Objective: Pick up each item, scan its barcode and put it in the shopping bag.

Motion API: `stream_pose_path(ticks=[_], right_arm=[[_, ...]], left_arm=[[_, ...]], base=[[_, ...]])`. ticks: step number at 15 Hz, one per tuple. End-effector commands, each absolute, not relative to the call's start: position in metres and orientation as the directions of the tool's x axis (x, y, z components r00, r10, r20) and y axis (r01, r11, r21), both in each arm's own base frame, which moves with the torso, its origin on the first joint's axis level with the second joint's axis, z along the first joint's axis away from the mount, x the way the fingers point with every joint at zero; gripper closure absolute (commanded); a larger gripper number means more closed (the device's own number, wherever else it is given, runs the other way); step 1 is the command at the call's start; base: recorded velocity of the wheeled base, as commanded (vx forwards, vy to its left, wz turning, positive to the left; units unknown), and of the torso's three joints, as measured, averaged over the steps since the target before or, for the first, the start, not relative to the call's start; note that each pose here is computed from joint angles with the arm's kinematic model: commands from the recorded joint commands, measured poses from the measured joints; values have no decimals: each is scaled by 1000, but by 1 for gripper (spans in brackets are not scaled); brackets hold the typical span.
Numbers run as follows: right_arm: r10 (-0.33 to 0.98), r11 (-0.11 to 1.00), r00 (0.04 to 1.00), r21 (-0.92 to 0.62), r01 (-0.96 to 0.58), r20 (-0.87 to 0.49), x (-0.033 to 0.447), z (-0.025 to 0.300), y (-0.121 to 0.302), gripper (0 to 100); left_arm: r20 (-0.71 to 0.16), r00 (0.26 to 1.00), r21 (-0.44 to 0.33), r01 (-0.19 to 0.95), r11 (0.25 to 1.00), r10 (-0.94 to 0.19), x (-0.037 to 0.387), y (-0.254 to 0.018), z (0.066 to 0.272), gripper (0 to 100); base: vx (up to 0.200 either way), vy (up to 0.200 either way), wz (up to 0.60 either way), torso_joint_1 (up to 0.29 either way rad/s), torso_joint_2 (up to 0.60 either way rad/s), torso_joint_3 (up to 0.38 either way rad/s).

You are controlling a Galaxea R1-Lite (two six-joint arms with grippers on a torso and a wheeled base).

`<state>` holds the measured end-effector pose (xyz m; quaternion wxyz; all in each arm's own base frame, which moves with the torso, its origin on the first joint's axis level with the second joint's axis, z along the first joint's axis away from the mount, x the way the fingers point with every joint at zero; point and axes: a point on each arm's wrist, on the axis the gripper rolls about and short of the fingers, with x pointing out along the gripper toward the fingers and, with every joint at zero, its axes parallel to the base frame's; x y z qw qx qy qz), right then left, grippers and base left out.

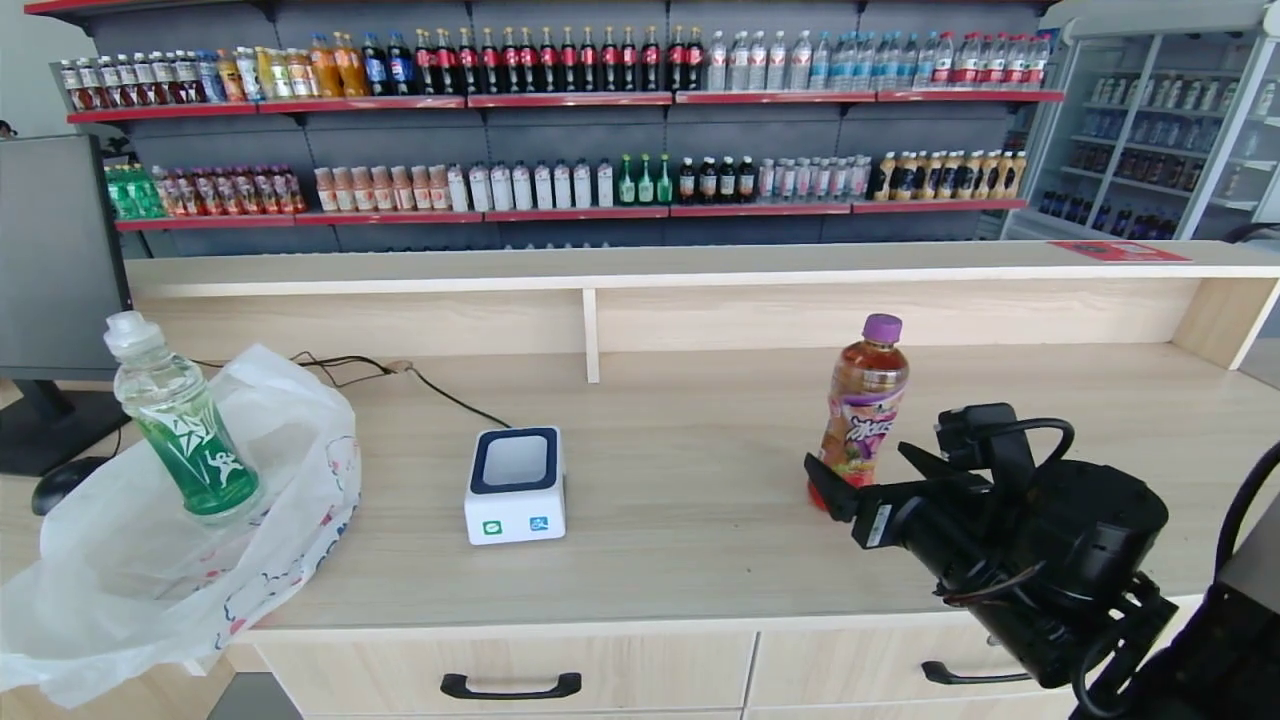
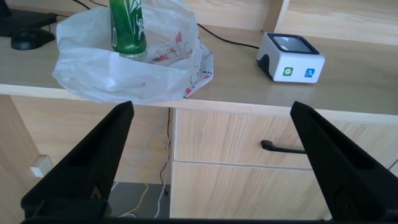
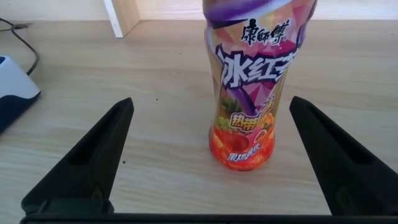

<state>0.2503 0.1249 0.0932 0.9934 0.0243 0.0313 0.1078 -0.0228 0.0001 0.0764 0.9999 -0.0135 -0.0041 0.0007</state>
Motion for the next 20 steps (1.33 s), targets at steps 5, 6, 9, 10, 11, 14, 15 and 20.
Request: stream_pose_path(ticks=[5, 6, 9, 10, 11, 14, 15, 20], right_arm=[[161, 986, 984, 51, -157, -77, 266, 83, 115, 0], [150, 988, 986, 53, -146, -75, 268, 83, 112, 0], [138, 989, 988, 54, -134, -75, 270, 83, 109, 0], [138, 990, 987, 54, -134, -77, 271, 83, 110, 0], [135, 990, 988, 56, -131, -77, 271, 83, 109, 0], [121, 992, 990, 55, -117, -78, 272, 82, 105, 0], [112, 993, 990, 53, -108, -86, 274, 80, 103, 0], [109, 993, 990, 52, -104, -95, 275, 77, 102, 0]], left_arm=[[9, 1000, -28, -3, 1000, 3, -23, 0, 76, 0], [9, 1000, -28, -1, 1000, 2, -23, 0, 76, 0], [9, 1000, -28, -1, 1000, 2, -23, 0, 76, 0], [9, 1000, -28, -1, 1000, 2, -23, 0, 76, 0], [9, 1000, -28, -1, 1000, 2, -23, 0, 76, 0], [9, 1000, -28, -1, 1000, 2, -23, 0, 76, 0], [9, 1000, -28, -1, 1000, 2, -23, 0, 76, 0], [11, 1000, -28, -1, 1000, 2, -23, 0, 77, 0]], base=[[0, 0, 0, 0, 0, 0], [0, 0, 0, 0, 0, 0], [0, 0, 0, 0, 0, 0], [0, 0, 0, 0, 0, 0], [0, 0, 0, 0, 0, 0], [0, 0, 0, 0, 0, 0], [0, 0, 0, 0, 0, 0], [0, 0, 0, 0, 0, 0]])
